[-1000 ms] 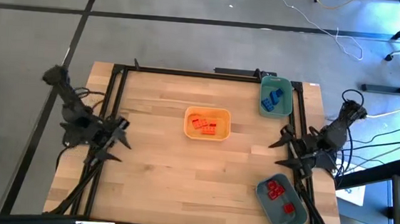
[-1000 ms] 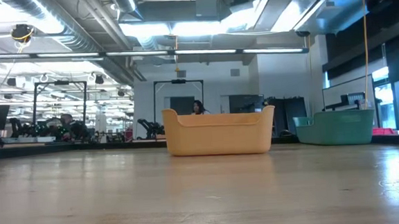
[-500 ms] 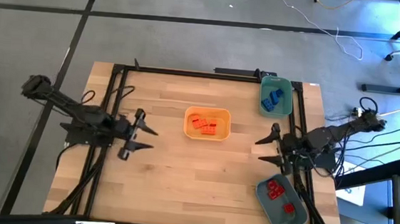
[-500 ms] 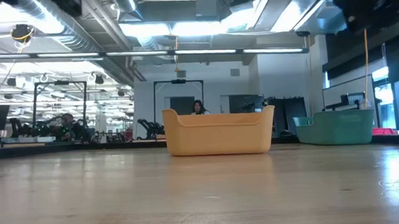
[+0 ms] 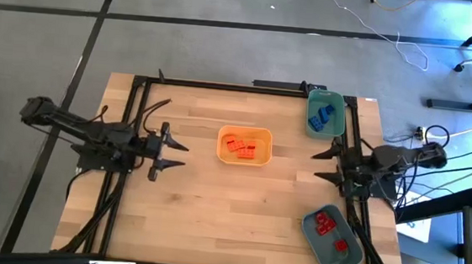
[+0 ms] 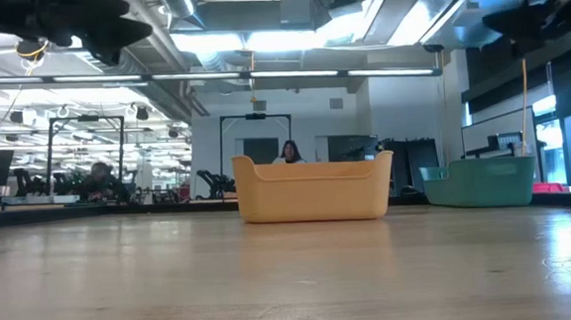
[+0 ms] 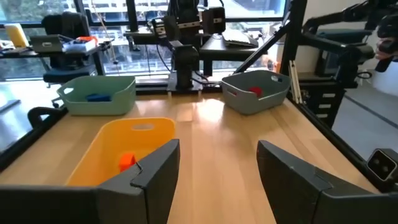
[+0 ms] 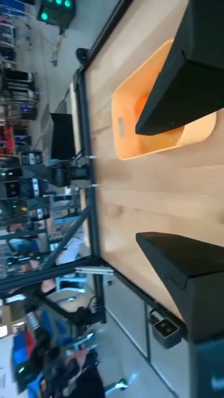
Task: Sort & place blocks by color
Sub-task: Return to Home Position
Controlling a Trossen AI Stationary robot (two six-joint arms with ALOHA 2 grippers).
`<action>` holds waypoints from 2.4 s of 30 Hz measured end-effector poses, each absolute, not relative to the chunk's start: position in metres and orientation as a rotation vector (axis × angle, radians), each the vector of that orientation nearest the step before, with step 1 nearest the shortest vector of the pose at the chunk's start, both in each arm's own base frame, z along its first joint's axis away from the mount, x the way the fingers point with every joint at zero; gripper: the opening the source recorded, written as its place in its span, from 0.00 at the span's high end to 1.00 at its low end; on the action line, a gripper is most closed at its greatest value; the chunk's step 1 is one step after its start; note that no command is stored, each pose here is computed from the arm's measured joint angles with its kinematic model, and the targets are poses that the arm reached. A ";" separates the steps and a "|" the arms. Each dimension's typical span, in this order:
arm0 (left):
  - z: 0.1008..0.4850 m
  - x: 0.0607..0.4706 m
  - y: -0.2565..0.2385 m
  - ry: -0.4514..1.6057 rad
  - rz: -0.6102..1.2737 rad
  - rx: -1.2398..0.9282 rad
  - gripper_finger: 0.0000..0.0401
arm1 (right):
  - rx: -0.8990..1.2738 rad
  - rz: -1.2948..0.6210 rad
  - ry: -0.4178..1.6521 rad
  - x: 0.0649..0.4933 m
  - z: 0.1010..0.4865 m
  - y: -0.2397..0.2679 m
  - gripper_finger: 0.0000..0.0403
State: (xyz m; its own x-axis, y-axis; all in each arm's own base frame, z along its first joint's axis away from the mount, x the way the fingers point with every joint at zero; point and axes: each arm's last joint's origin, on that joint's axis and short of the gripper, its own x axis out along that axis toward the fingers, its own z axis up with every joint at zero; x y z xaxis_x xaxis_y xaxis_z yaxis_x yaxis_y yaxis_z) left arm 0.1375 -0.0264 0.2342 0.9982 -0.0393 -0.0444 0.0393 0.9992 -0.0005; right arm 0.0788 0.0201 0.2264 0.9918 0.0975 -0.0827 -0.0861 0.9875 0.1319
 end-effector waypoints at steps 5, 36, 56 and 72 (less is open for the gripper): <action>0.225 0.128 -0.024 0.006 -0.039 0.005 0.49 | 0.125 0.089 0.095 0.068 0.222 0.016 0.33; 0.175 0.111 -0.020 -0.067 -0.034 0.013 0.49 | -0.116 0.115 0.040 0.094 0.170 0.025 0.33; 0.163 0.111 -0.019 0.056 0.006 0.023 0.49 | -0.097 0.114 0.041 0.094 0.170 0.025 0.33; 0.163 0.111 -0.019 0.056 0.007 0.023 0.49 | -0.099 0.114 0.041 0.094 0.170 0.025 0.33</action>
